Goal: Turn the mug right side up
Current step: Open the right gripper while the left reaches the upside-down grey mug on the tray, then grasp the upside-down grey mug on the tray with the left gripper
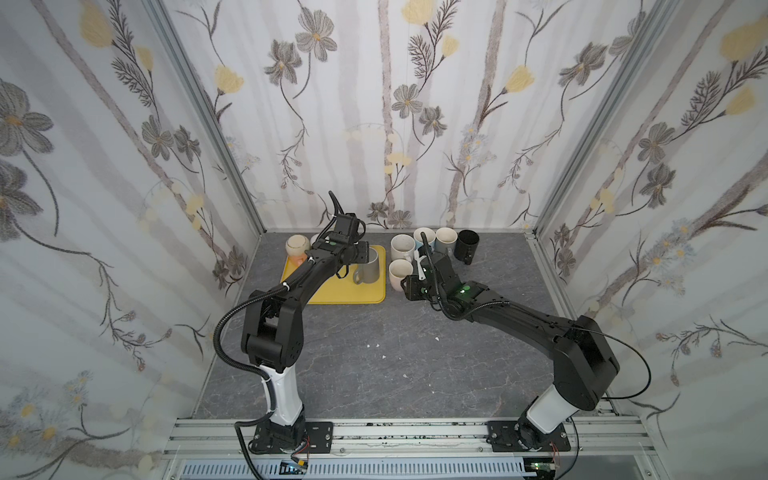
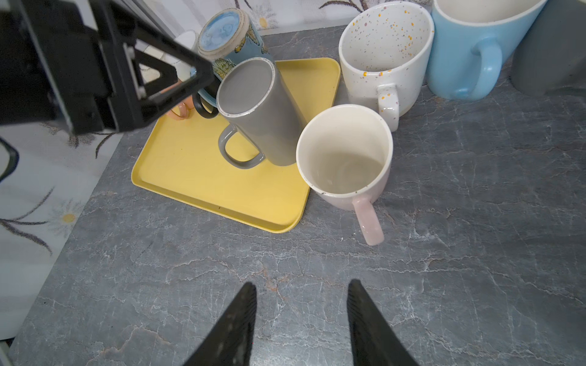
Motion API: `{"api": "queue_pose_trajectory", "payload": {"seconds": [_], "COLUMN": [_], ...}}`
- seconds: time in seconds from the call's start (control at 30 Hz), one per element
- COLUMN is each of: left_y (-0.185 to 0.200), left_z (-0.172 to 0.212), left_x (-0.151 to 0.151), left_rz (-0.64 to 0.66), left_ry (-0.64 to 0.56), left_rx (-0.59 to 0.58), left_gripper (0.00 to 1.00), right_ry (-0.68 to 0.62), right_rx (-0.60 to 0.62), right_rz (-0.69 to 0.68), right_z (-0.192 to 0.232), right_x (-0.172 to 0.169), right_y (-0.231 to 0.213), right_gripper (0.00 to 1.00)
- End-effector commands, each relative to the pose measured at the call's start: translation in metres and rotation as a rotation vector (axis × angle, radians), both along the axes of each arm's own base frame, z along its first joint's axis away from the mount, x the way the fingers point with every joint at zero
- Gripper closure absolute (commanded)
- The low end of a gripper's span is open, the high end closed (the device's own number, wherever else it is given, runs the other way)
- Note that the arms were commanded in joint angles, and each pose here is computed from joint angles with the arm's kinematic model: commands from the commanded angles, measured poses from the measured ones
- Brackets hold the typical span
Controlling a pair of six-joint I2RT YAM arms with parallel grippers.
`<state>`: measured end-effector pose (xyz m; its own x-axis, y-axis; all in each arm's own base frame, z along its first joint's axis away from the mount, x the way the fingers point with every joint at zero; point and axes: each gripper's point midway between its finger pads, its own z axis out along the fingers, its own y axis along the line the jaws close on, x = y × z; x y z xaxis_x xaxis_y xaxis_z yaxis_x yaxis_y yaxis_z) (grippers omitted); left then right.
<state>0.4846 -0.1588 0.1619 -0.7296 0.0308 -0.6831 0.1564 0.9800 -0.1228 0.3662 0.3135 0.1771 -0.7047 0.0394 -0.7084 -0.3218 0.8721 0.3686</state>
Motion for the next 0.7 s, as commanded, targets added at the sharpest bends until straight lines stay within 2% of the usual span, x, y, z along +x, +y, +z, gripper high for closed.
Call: {"api": "queue_pose_trajectory", "payload": {"seconds": [0.0,0.2,0.43,0.47,0.67], "left_y": [-0.017,-0.014,-0.004,-0.004,-0.006], "left_z": [0.000,-0.019,-0.045,-0.049,-0.061], "left_x": [-0.011,-0.026,-0.008,-0.007,0.000], "left_rz": [-0.167,-0.202,-0.198,-0.202,-0.222], "left_ry": [-0.090,-0.078,-0.034,-0.028,-0.017], "left_rx": [-0.036,-0.049,-0.051,-0.056,-0.052], "left_gripper": [0.31,0.29,0.28,0.29,0.44], "right_ry": [-0.025,-0.023,-0.019,-0.040,-0.036], "right_rx": [0.037,0.045,0.027,0.044,0.037], "right_rz": [-0.003,0.001,-0.016,-0.019,-0.026], "right_z": [0.010,0.010,0.003,0.015,0.012], "right_x": [0.002,0.000,-0.005,-0.007,-0.009], "right_y": [0.003,0.003,-0.005,-0.008,-0.012], "right_gripper": [0.53,0.53,0.53,0.53,0.52]}}
